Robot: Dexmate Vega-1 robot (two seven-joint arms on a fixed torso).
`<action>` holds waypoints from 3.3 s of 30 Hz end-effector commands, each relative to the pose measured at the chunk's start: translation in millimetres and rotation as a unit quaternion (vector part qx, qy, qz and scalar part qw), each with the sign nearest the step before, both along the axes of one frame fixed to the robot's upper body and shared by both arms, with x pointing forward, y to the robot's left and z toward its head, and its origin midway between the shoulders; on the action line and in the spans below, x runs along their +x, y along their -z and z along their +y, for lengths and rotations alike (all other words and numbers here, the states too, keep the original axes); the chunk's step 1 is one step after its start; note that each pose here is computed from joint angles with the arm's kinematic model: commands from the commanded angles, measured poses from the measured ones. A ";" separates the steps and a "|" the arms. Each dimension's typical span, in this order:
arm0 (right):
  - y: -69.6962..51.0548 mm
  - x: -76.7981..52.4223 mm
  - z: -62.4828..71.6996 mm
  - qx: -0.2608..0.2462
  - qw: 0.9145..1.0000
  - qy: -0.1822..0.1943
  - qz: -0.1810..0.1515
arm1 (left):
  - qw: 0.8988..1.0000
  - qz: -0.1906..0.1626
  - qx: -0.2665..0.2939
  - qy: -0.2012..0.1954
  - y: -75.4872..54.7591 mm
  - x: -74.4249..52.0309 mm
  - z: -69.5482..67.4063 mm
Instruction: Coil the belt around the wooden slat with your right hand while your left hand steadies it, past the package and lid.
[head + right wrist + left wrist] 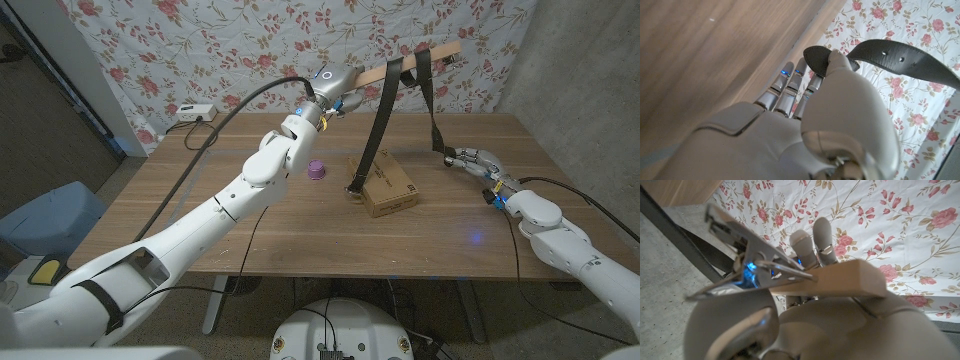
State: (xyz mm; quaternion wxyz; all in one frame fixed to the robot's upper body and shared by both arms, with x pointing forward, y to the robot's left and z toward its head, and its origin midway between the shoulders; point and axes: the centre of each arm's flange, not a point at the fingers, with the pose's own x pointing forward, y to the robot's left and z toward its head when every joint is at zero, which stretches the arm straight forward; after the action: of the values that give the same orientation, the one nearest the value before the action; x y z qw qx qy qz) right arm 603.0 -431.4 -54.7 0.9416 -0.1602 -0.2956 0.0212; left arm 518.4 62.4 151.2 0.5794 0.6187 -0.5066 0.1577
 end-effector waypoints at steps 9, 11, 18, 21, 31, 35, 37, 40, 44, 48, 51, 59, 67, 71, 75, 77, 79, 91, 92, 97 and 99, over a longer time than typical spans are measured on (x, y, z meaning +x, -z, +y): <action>-23.9 -126.2 50.1 -0.051 0.975 0.137 -0.170 | 1.000 0.013 0.008 0.002 -7.9 25.0 -7.4; -24.5 -133.7 58.2 -0.049 0.965 0.171 -0.194 | 1.000 0.016 0.011 0.001 -7.4 26.4 -8.5; -24.6 -160.5 83.8 -0.039 0.915 0.292 -0.277 | 1.000 0.022 0.015 0.000 -4.8 28.3 -10.1; -24.8 -169.4 94.2 -0.039 0.885 0.345 -0.308 | 1.000 0.023 0.016 0.001 -3.6 27.8 -10.8; -35.6 -182.6 111.2 -0.044 0.800 0.459 -0.384 | 0.999 0.028 0.020 0.005 1.7 25.1 -13.8; -40.5 -183.2 113.4 -0.038 0.773 0.486 -0.406 | 0.999 0.032 0.021 0.004 4.2 23.8 -14.2; -43.0 -183.0 116.1 -0.033 0.754 0.506 -0.417 | 0.999 0.034 0.024 0.003 5.3 23.6 -14.6; -51.0 -183.1 118.6 -0.034 0.734 0.521 -0.434 | 0.999 0.035 0.029 0.001 6.3 22.7 -15.7; -65.1 -184.2 119.4 -0.047 0.713 0.535 -0.451 | 0.999 0.038 0.034 0.002 6.6 21.7 -17.6; -80.3 -184.2 116.7 -0.059 0.699 0.539 -0.465 | 0.998 0.042 0.039 0.002 6.5 20.7 -18.7; -92.4 -183.4 114.4 -0.074 0.692 0.542 -0.472 | 0.998 0.044 0.041 0.001 6.7 20.4 -19.1; -124.1 -178.9 116.3 -0.126 0.644 0.582 -0.481 | 0.998 0.049 0.046 -0.001 6.6 19.6 -21.6; -166.8 -163.7 118.8 -0.155 0.615 0.595 -0.494 | 0.997 0.049 0.053 0.001 3.6 17.6 -26.1; -185.5 -152.3 120.8 -0.154 0.622 0.585 -0.496 | 0.997 0.052 0.056 0.000 4.2 17.4 -26.7; -203.9 -137.4 126.1 -0.162 0.633 0.574 -0.494 | 0.997 0.055 0.057 0.000 5.1 17.9 -26.8; -215.8 -130.2 129.0 -0.174 0.635 0.569 -0.493 | 0.997 0.056 0.058 -0.001 5.3 18.1 -26.7; -229.7 -123.7 132.4 -0.190 0.636 0.566 -0.489 | 0.997 0.057 0.058 -0.001 5.1 18.4 -26.4; -289.8 -88.0 153.6 -0.272 0.650 0.552 -0.446 | 0.997 0.055 0.056 -0.004 4.7 15.9 -24.0; -293.5 -85.1 154.1 -0.278 0.652 0.552 -0.440 | 0.997 0.056 0.056 -0.005 4.7 15.7 -23.7; -307.1 -71.2 155.9 -0.301 0.665 0.549 -0.407 | 0.997 0.055 0.056 -0.005 4.9 15.8 -23.1; -310.7 -66.0 157.6 -0.311 0.671 0.547 -0.393 | 0.997 0.057 0.057 -0.003 4.5 16.6 -23.3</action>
State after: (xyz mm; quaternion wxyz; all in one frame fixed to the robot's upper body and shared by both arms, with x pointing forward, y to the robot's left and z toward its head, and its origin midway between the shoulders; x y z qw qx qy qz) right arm 508.3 -281.1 219.6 0.4536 -0.5152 -0.5239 -0.5043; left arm 534.7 37.3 146.5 0.5693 0.6600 -0.4807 0.0958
